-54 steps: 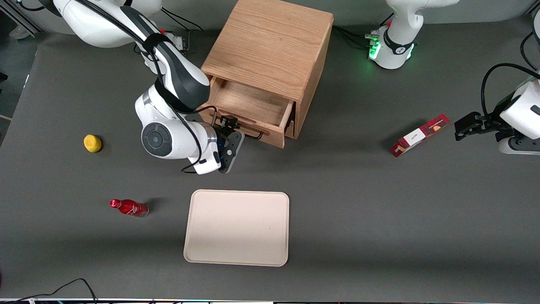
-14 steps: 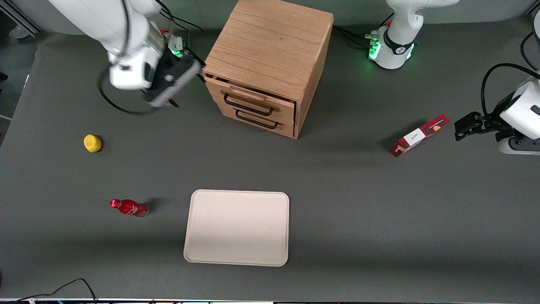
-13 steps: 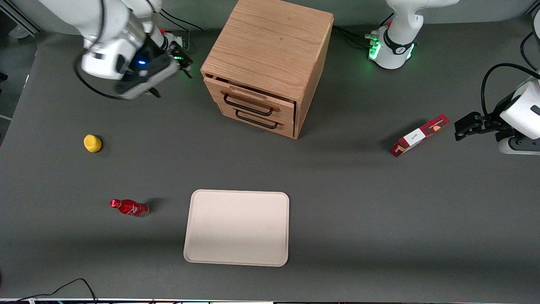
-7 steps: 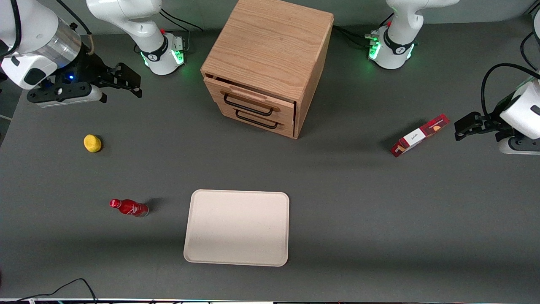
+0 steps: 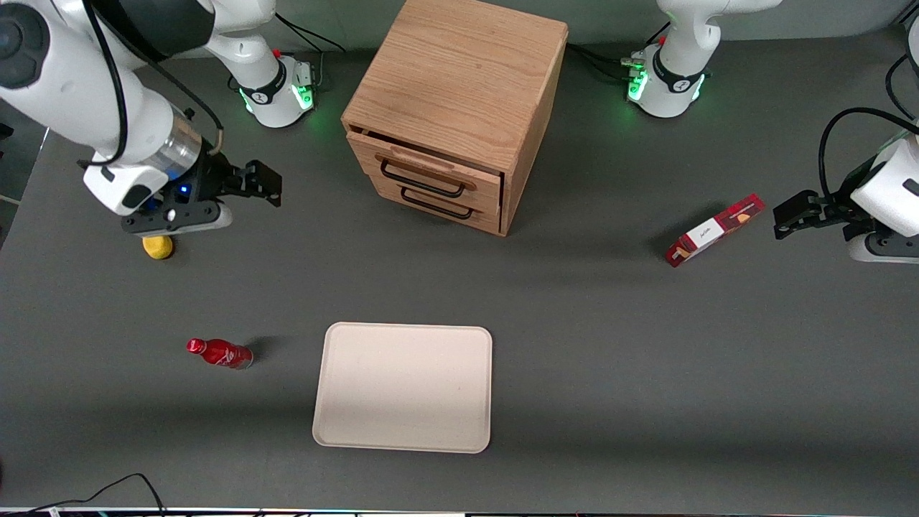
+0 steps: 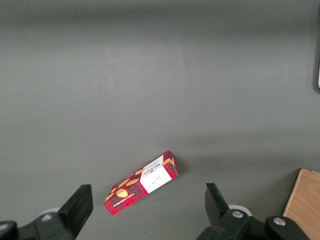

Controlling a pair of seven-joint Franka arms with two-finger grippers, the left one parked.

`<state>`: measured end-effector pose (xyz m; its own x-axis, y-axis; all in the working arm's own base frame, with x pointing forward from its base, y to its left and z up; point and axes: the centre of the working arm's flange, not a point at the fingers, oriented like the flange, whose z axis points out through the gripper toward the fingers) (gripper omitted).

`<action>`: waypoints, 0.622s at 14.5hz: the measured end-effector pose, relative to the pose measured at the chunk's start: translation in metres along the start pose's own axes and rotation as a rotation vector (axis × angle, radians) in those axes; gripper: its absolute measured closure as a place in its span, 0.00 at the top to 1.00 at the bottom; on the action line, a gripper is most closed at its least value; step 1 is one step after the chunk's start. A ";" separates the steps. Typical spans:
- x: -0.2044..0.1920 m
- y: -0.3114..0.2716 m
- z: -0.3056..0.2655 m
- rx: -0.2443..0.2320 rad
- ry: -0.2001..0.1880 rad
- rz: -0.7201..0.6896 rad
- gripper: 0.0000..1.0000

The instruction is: Close top drawer

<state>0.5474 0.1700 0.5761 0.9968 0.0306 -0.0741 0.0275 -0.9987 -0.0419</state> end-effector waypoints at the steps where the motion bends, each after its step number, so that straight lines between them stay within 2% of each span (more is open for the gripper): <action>1: 0.005 0.023 -0.004 -0.004 0.009 0.042 1.00; 5: 0.001 0.122 -0.039 0.003 0.053 0.216 1.00; 9: -0.035 0.141 -0.059 -0.012 0.069 0.240 1.00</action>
<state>0.5210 0.0260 0.6318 0.9776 -0.2103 -0.0127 -0.2105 -0.9774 -0.0198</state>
